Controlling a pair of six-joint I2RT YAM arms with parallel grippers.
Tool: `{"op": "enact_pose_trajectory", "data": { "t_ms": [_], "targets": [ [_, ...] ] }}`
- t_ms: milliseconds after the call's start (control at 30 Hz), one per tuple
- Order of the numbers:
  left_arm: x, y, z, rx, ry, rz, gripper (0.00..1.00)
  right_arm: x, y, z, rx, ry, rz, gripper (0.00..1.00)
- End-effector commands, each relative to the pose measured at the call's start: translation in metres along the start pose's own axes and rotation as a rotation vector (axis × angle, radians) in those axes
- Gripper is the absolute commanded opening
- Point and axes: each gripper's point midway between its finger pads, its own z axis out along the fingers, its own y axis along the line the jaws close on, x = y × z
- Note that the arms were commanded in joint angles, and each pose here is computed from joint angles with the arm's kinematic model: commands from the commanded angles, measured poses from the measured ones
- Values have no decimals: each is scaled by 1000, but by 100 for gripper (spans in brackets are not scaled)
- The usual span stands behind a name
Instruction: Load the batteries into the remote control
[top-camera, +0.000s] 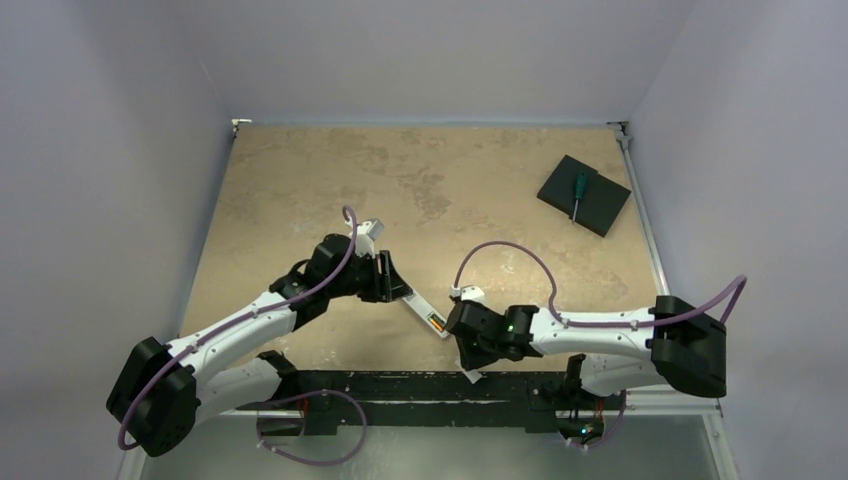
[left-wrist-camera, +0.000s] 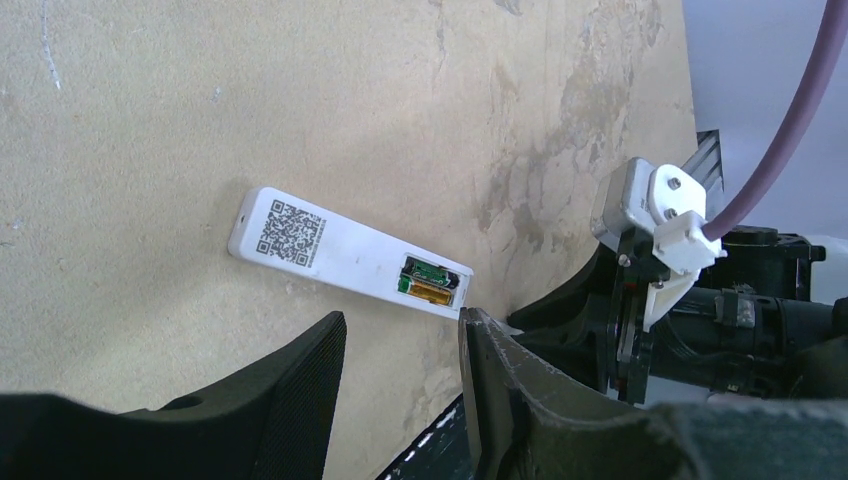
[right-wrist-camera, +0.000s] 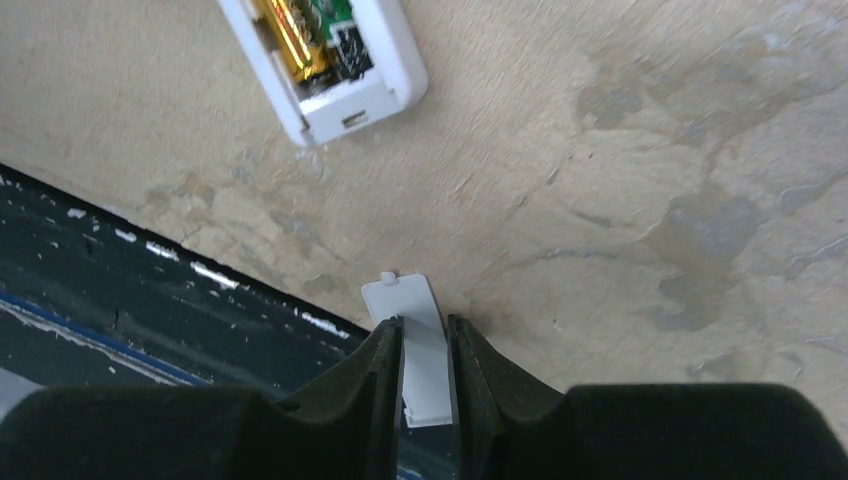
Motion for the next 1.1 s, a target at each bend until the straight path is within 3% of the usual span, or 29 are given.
{"op": "enact_pose_trajectory", "data": {
  "t_ms": [0, 300, 700, 1067],
  "targets": [
    [-8, -6, -1, 31, -29, 29, 45, 14, -1, -4, 46, 44, 21, 31],
    [-7, -5, 0, 26, -25, 30, 45, 1, -3, -20, 93, -12, 8, 49],
    [-4, -2, 3, 16, -11, 24, 45, 17, 18, -29, -44, 16, -89, 52],
    [-3, -1, 3, 12, -2, 25, 45, 3, 21, -16, 39, -37, -96, 56]
  ]
}}
